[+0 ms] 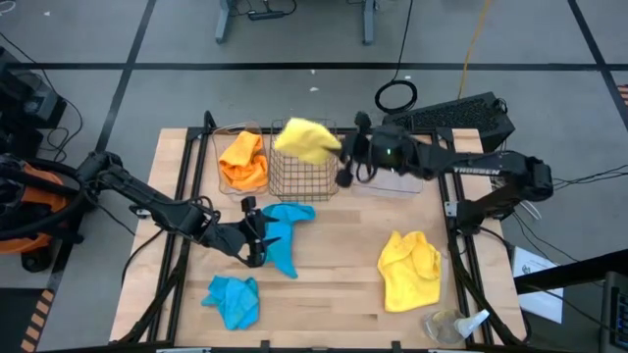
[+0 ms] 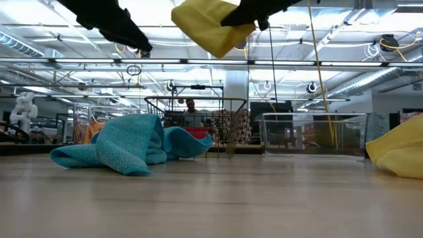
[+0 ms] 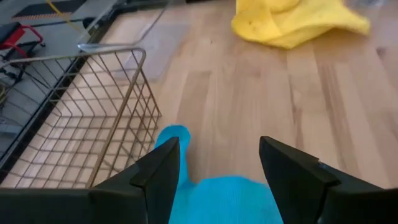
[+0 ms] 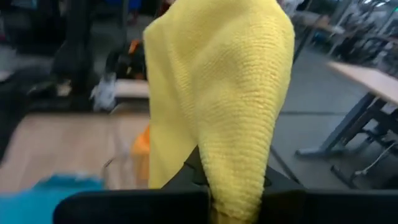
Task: Sort microfiber towel by color & place in baskets
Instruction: Put the left yellow microfiber cloth into the wire basket
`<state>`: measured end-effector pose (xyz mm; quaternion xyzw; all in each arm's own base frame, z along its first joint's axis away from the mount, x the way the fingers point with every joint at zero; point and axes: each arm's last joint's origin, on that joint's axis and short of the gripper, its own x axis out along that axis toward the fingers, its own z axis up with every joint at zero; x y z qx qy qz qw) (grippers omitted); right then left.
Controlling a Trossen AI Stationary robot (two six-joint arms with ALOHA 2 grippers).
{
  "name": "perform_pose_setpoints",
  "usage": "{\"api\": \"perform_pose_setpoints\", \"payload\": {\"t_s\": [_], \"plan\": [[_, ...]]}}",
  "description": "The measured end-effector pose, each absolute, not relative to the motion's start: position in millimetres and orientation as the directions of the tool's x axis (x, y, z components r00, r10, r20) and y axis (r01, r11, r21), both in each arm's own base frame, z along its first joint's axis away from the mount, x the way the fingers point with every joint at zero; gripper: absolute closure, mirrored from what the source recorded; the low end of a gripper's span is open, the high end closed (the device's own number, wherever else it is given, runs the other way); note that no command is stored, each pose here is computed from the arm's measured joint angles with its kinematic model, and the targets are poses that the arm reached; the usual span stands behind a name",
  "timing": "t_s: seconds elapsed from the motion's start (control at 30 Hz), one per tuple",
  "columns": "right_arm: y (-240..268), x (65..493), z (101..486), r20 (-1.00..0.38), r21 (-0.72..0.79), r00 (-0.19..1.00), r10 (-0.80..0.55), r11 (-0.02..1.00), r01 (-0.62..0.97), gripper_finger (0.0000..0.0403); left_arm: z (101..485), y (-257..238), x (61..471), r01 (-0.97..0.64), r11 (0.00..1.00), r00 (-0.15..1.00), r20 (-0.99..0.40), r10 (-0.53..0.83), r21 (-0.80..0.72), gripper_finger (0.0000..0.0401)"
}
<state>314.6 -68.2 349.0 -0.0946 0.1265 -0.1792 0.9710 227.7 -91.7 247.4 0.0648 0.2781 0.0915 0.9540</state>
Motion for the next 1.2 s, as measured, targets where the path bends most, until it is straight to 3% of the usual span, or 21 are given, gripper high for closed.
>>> {"api": "perform_pose_setpoints", "payload": {"t_s": [0.23,0.47,0.63,1.0,1.2], "plan": [[-116,342,336,-0.241,-0.065,0.915,-0.325,0.946,0.319,0.0392,249,-92,229,-0.125,0.974,0.841,-0.501,0.205,0.189,0.0175],[-159,369,274,-0.390,0.084,0.839,-0.379,0.893,0.442,0.0392,249,-92,229,-0.128,0.974,0.838,-0.505,0.207,0.186,0.0175],[-174,381,240,-0.436,0.200,0.838,-0.328,0.873,0.445,0.0383,249,-92,229,-0.128,0.974,0.838,-0.505,0.206,0.185,0.0175],[-176,388,211,-0.515,0.243,0.796,-0.318,0.836,0.492,0.0370,249,-92,229,-0.142,0.977,0.839,-0.503,0.205,0.161,0.0175],[-175,384,205,-0.578,0.178,0.719,-0.385,0.801,0.572,0.0333,249,-93,229,-0.140,0.978,0.841,-0.504,0.199,0.153,0.0175]]}}
